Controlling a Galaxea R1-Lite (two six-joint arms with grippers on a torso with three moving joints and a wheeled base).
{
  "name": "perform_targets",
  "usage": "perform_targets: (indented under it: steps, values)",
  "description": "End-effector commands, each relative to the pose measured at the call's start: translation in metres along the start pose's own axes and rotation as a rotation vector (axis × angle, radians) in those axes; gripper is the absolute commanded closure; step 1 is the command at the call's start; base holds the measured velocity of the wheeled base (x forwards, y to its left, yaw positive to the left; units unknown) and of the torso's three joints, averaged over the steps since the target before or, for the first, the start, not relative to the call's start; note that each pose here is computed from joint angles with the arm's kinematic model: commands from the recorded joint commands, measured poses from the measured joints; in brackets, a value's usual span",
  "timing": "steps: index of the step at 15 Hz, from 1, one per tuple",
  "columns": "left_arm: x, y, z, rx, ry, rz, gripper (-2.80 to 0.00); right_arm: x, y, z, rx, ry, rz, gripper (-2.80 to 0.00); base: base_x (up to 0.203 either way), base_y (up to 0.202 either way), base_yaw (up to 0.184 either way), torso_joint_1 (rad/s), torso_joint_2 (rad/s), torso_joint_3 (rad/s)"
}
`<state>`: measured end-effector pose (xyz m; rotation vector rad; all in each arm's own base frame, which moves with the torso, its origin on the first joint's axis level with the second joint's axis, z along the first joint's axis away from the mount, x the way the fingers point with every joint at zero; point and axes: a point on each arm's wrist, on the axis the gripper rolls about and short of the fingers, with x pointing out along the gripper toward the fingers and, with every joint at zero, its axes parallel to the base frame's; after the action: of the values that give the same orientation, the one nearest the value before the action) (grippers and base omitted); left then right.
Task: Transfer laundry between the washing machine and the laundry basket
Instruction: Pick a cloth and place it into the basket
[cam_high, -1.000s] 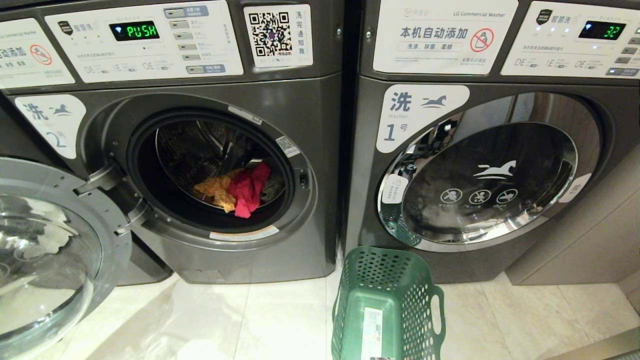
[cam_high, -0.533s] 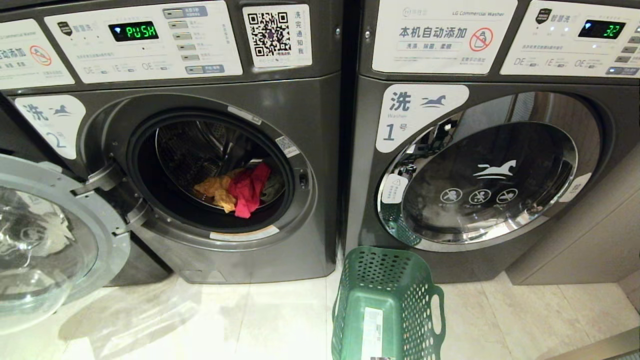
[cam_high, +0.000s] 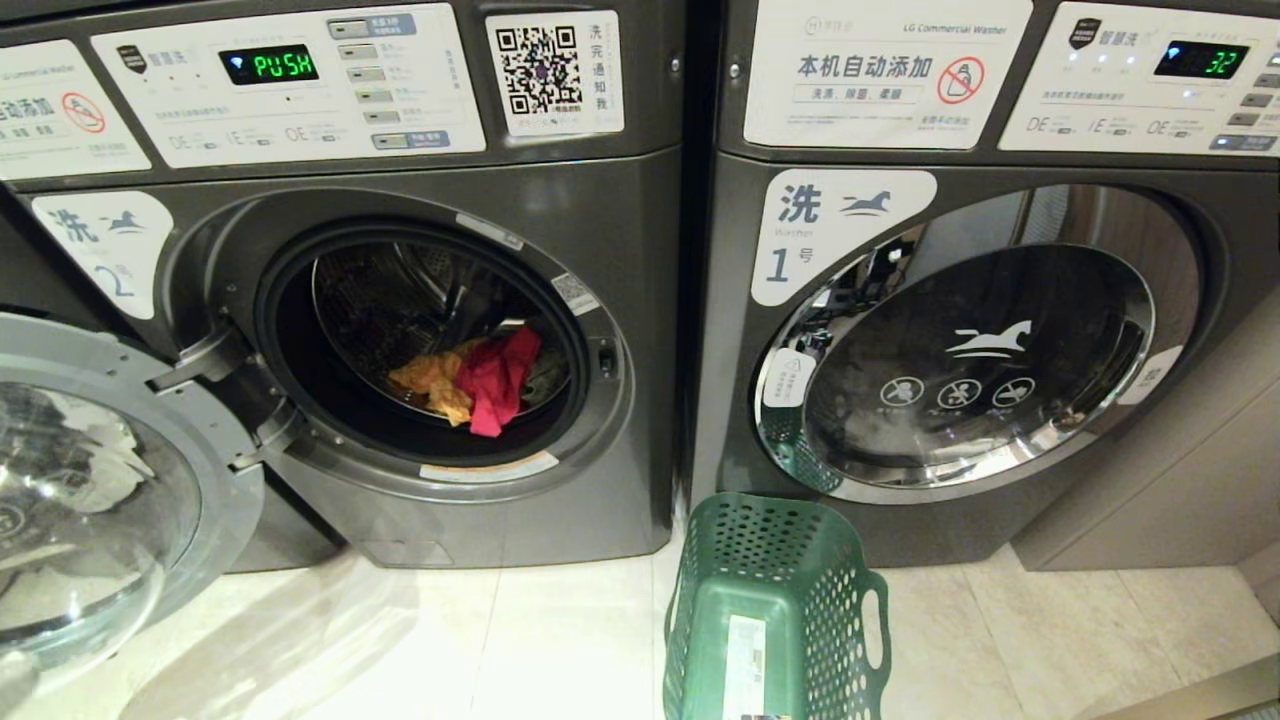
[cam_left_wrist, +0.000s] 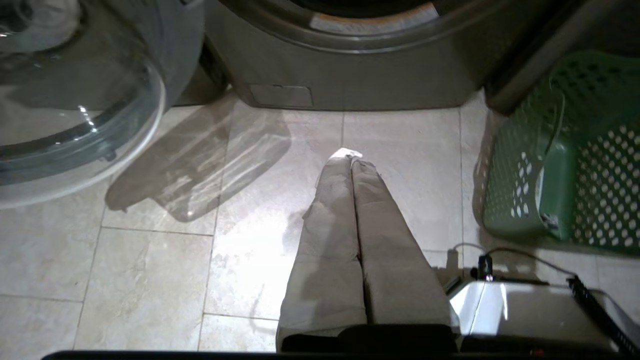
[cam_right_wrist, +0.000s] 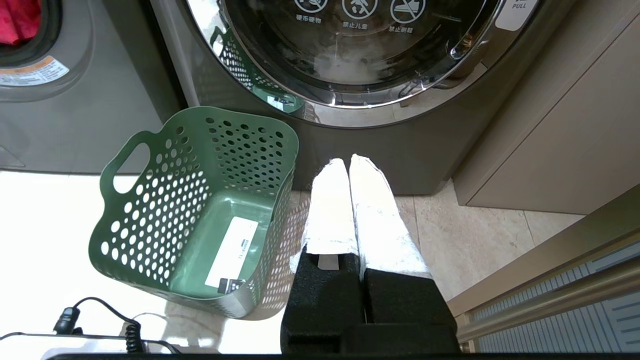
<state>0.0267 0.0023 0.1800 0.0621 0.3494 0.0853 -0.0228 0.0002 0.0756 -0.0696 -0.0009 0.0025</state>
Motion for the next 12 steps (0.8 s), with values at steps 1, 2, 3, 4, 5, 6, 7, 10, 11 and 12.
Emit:
perform_targets:
  steps: [1, 2, 3, 4, 5, 6, 7, 10, 11, 12]
  values:
    - [-0.006, -0.004, -0.067, 0.040, -0.057, -0.064, 0.00, 0.000, 0.000, 0.000, -0.001, 0.001, -0.001, 0.00, 0.000, 0.000, 0.000, 0.000, 0.00, 0.000]
    - [-0.005, -0.006, -0.086, 0.064, -0.100, -0.084, 0.00, 0.000, 0.000, 0.000, 0.000, 0.002, 0.001, 0.00, 0.000, 0.000, 0.000, 0.000, 0.00, 0.000]
    - [-0.006, -0.007, -0.098, 0.087, -0.182, -0.103, 0.00, 0.000, 0.000, 0.000, 0.002, 0.001, 0.001, 0.00, 0.000, 0.000, 0.000, 0.000, 0.00, 0.000]
    - [-0.007, -0.007, -0.104, 0.105, -0.245, -0.116, 0.00, 0.000, 0.000, 0.000, 0.005, 0.001, 0.001, 0.00, 0.000, 0.000, 0.000, 0.000, 0.00, 0.000]
    - [-0.010, -0.007, -0.109, 0.113, -0.310, -0.118, 0.00, 0.000, 0.000, 0.000, 0.007, 0.001, 0.001, 0.00, 0.000, 0.000, 0.000, 0.000, 0.00, 0.000]
    - [-0.012, -0.007, -0.112, 0.115, -0.359, -0.114, 0.00, 0.000, 0.000, 0.000, 0.008, 0.001, 0.001, 0.00, 0.000, 0.000, 0.000, 0.000, 0.00, 0.000]
    - [-0.012, -0.007, -0.114, 0.097, -0.367, -0.105, 0.00, 0.000, 0.000, 0.000, 0.008, 0.001, 0.001, 0.00, 0.000, 0.000, 0.000, 0.000, 0.00, 0.000]
    - [-0.011, -0.007, -0.115, 0.043, -0.352, -0.093, 0.00, 0.000, 0.000, 0.000, 0.007, 0.001, 0.001, 0.00, 0.000, 0.000, 0.000, 0.000, 0.00, 0.000]
    - [-0.011, -0.007, -0.115, 0.047, -0.351, -0.093, 0.00, 0.000, 0.000, 0.000, 0.007, 0.001, 0.001, 0.00, 0.000, 0.000, 0.000, 0.000, 0.00, 0.000]
    - [-0.011, -0.007, -0.116, 0.046, -0.348, -0.093, 0.00, 0.000, 0.000, 0.000, 0.008, 0.001, 0.001, 0.00, 0.000, 0.000, 0.000, 0.000, 0.00, 0.000]
